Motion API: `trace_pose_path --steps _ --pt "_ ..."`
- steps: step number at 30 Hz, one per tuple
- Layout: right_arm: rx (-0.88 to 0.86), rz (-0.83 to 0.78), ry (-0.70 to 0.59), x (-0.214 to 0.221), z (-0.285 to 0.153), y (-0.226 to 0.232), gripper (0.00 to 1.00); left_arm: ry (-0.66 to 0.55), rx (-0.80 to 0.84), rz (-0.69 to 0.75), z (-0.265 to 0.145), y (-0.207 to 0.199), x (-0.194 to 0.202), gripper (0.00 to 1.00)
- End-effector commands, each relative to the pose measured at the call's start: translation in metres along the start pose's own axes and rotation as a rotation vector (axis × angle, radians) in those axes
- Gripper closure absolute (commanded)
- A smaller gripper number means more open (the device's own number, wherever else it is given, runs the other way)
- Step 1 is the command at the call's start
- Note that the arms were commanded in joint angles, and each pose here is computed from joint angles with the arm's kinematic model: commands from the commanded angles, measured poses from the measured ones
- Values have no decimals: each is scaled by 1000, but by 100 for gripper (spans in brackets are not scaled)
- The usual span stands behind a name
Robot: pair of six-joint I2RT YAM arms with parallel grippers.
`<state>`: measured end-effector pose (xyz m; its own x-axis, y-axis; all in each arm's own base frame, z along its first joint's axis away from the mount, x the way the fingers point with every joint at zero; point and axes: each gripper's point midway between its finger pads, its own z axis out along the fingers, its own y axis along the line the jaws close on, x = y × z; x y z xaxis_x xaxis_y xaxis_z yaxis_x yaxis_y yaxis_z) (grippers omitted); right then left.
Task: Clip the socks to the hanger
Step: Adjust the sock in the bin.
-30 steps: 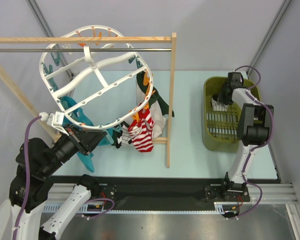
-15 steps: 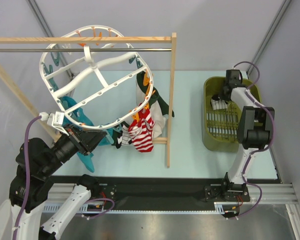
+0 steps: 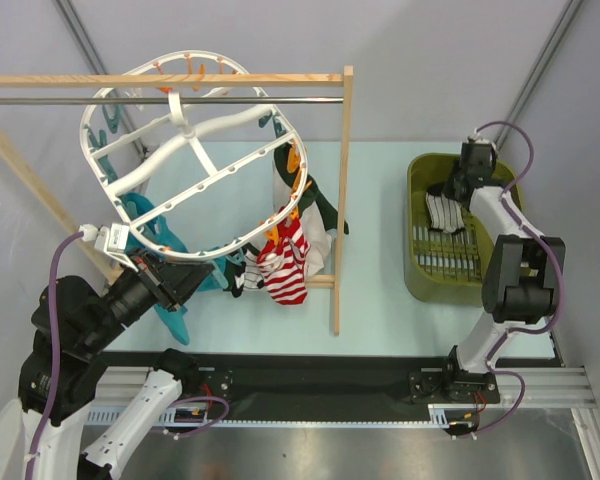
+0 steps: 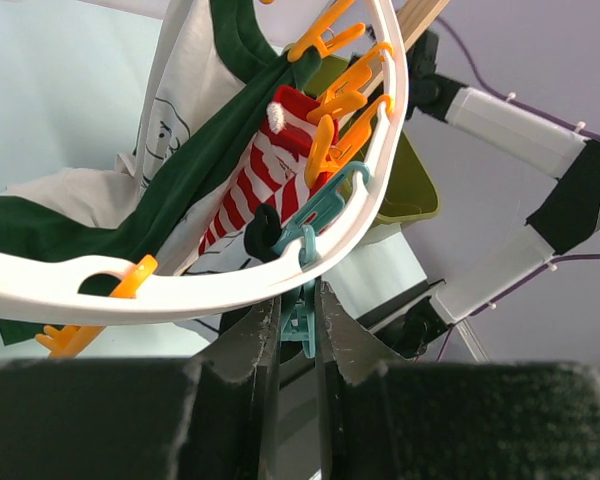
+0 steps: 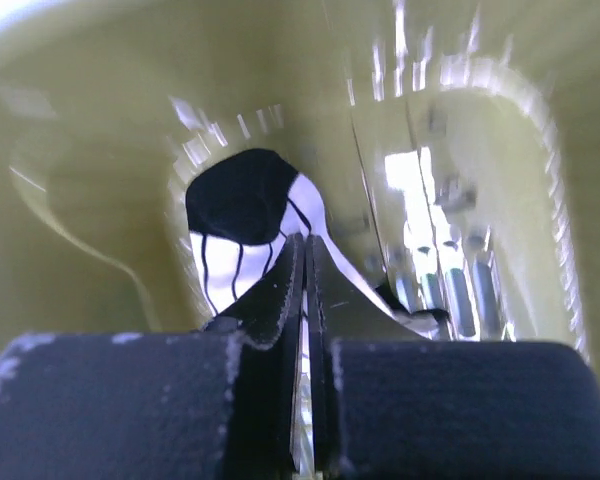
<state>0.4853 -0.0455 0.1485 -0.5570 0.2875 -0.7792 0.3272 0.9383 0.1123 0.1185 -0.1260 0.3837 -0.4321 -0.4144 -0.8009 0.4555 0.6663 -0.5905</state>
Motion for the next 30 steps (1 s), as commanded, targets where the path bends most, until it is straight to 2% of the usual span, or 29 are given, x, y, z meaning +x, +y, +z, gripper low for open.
trace_pose_path --steps 1,6,9,10,12,16,17,19,20,25,28,30 --pt "7 23 87 45 -9 -10 100 -8 47 4 -1 -10 -4 100" --pt "8 37 147 78 -30 -13 97 0 53 5 -1 -11 -2 100" --pt "-3 40 154 82 -45 -11 70 -1 56 3 0 -11 -2 100" --pt "3 44 155 82 -50 -12 56 1 58 3 0 -11 -1 100" --pt "2 63 128 71 -61 -12 50 0 59 2 0 -11 -1 100" --pt "115 167 123 58 -76 -31 46 -1 62 0 2 -10 -1 100" --pt "134 207 125 57 -77 -35 37 -2 62 0 2 -11 -1 100" --pt "153 306 153 60 -75 -40 34 0 63 0 2 -11 -1 100" --pt "166 339 167 63 -71 -46 28 -2 62 0 2 -11 -1 100" --pt "208 503 292 94 -53 -39 26 1 66 -6 3 -11 -1 100" --pt "347 557 373 118 -42 -48 27 -1 77 -9 3 -13 -1 100" --pt "393 509 362 118 -31 -44 27 -4 77 -7 2 -14 -3 100"
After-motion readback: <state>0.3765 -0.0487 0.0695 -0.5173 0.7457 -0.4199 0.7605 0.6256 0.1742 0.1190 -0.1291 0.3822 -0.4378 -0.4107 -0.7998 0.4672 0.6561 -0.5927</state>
